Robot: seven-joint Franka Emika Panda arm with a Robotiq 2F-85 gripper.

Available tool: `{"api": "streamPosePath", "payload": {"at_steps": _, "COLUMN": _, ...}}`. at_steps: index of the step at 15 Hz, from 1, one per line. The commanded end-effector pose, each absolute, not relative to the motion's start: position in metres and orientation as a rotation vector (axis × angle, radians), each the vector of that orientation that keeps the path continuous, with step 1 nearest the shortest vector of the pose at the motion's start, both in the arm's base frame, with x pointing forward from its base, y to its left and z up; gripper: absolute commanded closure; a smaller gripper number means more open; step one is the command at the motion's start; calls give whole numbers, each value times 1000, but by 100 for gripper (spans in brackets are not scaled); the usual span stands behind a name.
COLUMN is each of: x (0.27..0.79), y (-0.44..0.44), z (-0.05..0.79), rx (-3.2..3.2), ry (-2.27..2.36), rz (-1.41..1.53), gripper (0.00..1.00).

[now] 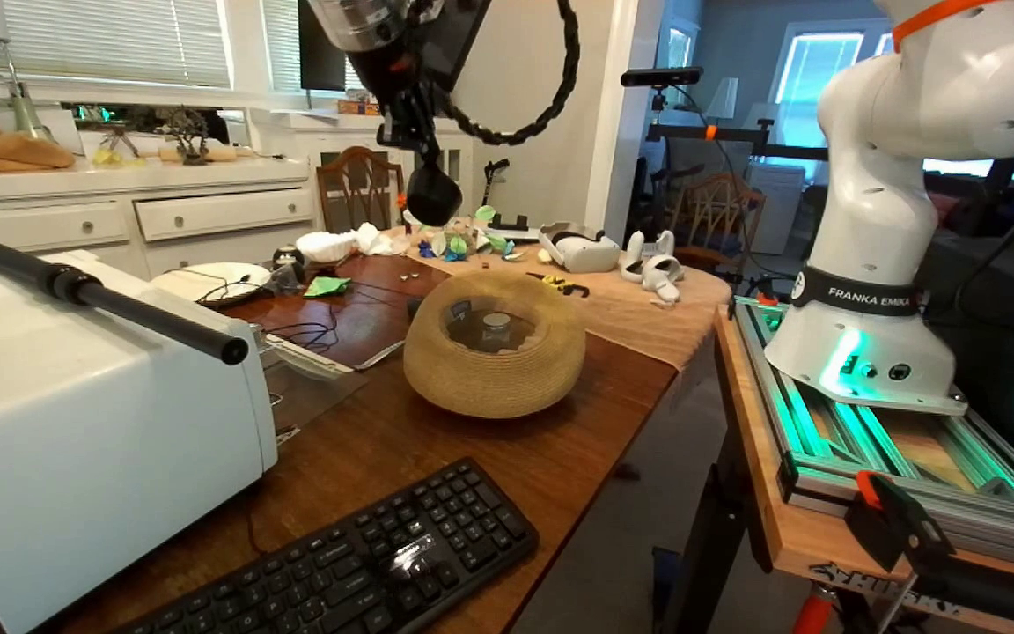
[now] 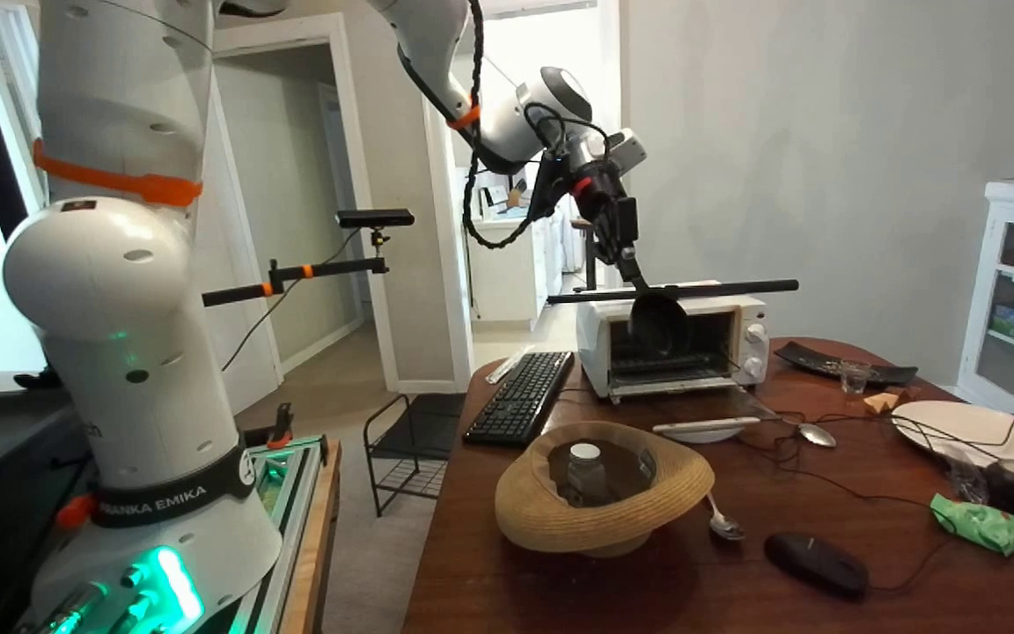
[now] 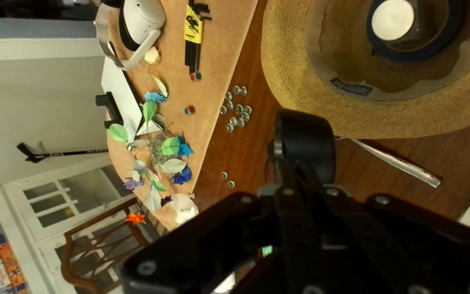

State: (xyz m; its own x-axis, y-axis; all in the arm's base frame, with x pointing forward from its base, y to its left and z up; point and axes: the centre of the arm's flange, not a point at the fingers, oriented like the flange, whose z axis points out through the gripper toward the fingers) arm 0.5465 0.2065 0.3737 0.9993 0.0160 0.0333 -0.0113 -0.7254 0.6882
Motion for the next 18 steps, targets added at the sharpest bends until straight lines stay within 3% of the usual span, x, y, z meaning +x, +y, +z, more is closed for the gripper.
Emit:
{"api": "streamPosePath", "payload": {"at_steps": 1, "x": 506, "y": 149, "z": 403, "rx": 2521, "ry": 129, "rz": 13, "gripper": 99}}
{"api": "streamPosePath", "payload": {"at_steps": 9, "x": 508, "y": 98, "z": 381, "rx": 2391, "ry": -78, "rz": 91, "gripper": 99}}
{"api": "streamPosePath", "payload": {"at_steps": 18, "x": 535, "y": 93, "z": 340, "rx": 2106, "ry": 52, "rz": 368, "gripper": 99}}
